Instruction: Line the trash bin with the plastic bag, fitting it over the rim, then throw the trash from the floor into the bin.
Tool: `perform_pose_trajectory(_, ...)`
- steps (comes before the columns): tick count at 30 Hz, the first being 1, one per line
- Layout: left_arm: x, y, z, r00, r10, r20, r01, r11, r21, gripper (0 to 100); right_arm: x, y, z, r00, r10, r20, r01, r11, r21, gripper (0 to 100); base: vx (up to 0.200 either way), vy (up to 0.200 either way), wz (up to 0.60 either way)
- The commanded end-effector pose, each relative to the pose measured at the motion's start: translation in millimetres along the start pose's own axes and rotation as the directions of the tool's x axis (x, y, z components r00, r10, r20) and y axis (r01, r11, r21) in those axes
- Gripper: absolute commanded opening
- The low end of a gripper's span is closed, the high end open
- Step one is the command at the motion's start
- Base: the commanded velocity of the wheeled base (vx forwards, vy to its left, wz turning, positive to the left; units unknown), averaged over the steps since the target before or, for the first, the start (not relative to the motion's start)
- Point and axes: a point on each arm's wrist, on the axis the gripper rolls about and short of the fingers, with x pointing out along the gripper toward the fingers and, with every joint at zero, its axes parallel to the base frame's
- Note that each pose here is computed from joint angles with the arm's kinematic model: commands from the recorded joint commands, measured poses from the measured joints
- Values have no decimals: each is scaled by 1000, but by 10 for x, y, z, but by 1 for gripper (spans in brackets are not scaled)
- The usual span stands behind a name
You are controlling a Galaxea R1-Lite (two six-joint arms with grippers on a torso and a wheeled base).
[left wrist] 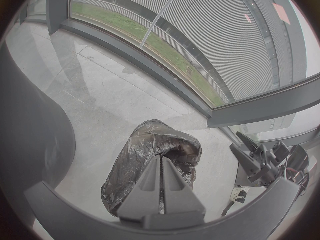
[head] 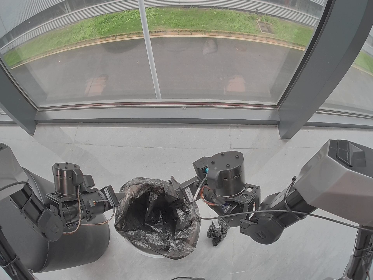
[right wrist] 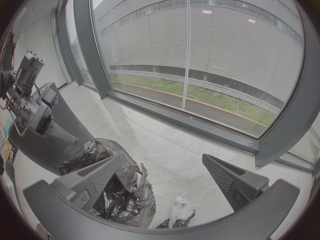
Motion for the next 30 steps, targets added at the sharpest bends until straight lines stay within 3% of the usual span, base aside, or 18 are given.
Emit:
perform_pose_trajectory(1, 102, 25, -68, 999, 18, -26, -18, 1000, 0, 0, -24, -87, -20, 1000, -18, 2, 18, 1000, 9, 100, 0, 0, 0)
perform_pose_trajectory(4, 40, -22, -93, 1000, 7, -27, -6, 1000, 12, 0, -25, -107, -26, 1000, -22, 1, 22, 1000, 10, 100, 0, 0, 0)
perform_pose_trajectory(5, 24, -45, -110, 999, 0, -32, 0, 1000, 17, 100, -25, -106, -26, 1000, -20, 1, 20, 1000, 10, 100, 0, 0, 0)
perform_pose_trajectory(7, -9, -85, -149, 999, -4, -37, 5, 999, 38, 100, -29, -108, -23, 1000, -21, 3, 21, 1000, 10, 100, 0, 0, 0)
perform_pose_trajectory(10, -58, -92, -236, 999, 22, -41, -16, 989, 146, 100, -34, -108, -40, 1000, -20, -3, 20, 1000, 8, 100, 0, 0, 0)
perform_pose_trajectory(13, -109, -98, -274, 998, 53, -25, -45, 968, 248, 100, -36, -108, -44, 1000, -20, -4, 20, 1000, 8, 100, 0, 0, 0)
perform_pose_trajectory(20, -102, -52, -304, 996, 87, -29, -70, 924, 376, 100, -29, -111, -46, 1000, -17, -4, 17, 1000, 9, 100, 0, 0, 0)
perform_pose_trajectory(21, -39, 6, -337, 992, 119, -45, -90, 908, 409, 100, -25, -116, -50, 1000, -18, -4, 18, 1000, 11, 100, 0, 0, 0)
perform_pose_trajectory(30, 174, 92, -368, 985, 160, -71, -115, 896, 428, 100, -12, -135, -68, 1000, -23, -10, 24, 999, 31, 100, 0, 0, 0)
